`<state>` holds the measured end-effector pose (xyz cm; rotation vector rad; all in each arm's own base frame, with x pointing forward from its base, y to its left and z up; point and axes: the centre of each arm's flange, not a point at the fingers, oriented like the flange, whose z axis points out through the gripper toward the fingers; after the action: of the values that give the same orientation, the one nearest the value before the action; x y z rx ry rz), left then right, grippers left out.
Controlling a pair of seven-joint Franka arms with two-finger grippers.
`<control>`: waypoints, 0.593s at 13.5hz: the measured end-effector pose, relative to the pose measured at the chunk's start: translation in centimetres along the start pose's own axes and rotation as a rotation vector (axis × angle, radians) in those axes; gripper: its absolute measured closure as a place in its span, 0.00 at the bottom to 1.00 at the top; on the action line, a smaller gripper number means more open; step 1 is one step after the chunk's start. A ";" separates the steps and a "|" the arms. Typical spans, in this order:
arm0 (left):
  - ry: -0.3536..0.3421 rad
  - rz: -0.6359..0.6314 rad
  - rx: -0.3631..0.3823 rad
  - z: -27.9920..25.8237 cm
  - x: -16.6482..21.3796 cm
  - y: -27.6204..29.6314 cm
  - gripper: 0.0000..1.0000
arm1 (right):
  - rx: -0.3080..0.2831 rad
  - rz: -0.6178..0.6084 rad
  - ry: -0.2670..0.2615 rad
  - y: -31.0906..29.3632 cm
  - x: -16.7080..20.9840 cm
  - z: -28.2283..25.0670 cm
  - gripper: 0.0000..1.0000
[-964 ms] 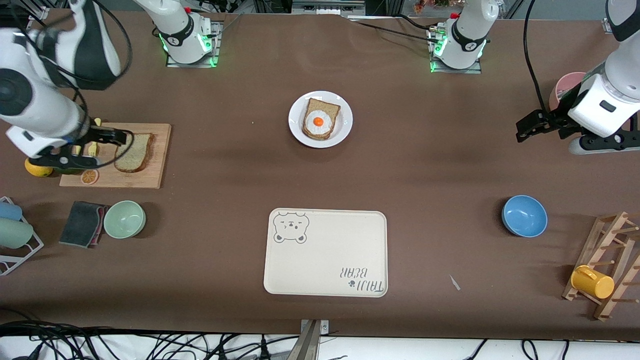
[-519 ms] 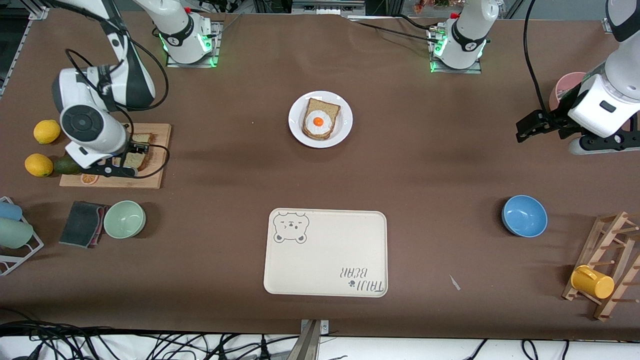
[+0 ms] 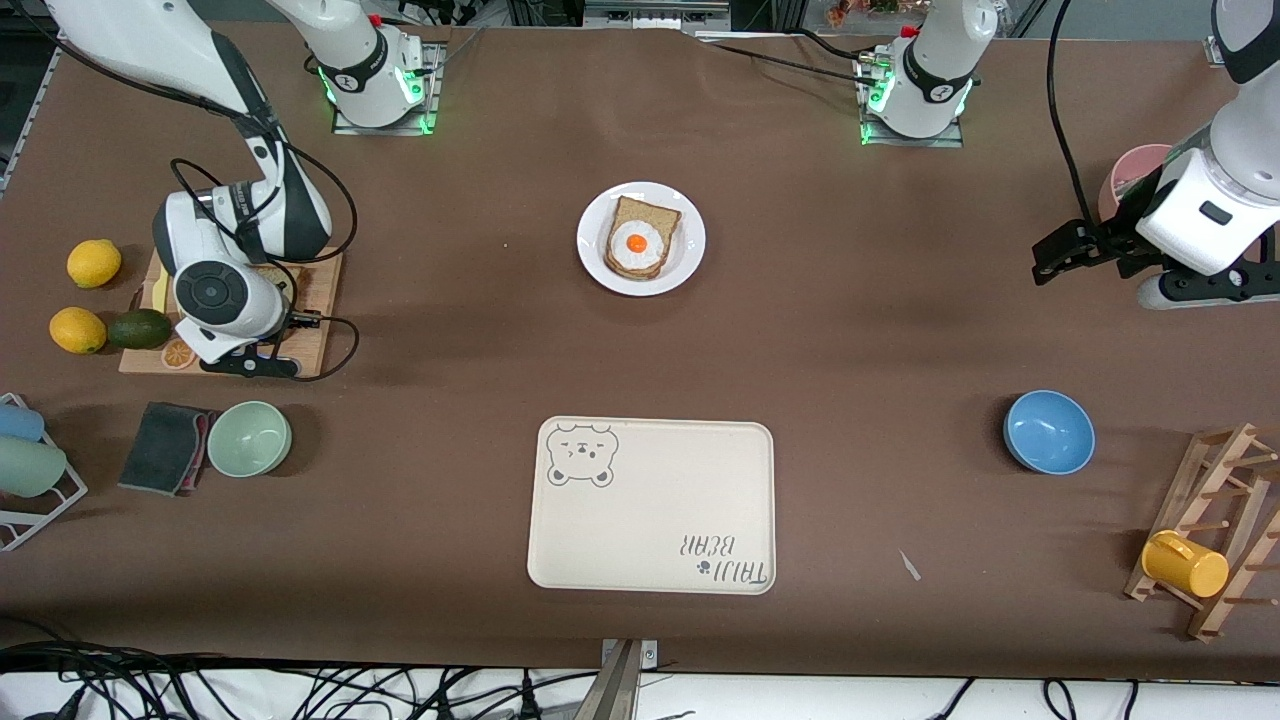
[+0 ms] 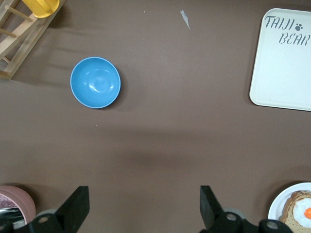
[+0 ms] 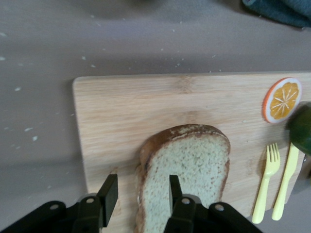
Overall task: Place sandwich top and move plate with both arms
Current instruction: 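Lower the right gripper and grasp the bread slice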
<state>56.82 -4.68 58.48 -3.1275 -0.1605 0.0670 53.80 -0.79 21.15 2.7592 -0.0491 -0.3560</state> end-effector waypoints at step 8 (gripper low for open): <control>0.000 0.000 0.000 0.0 0.0 0.0 0.00 | 0.004 0.012 -0.002 0.3 -0.3 2.7 0.52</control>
<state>56.82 -4.67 58.47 -3.1275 -0.1606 0.0672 52.87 -1.95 18.88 2.7612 -0.0663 -0.3555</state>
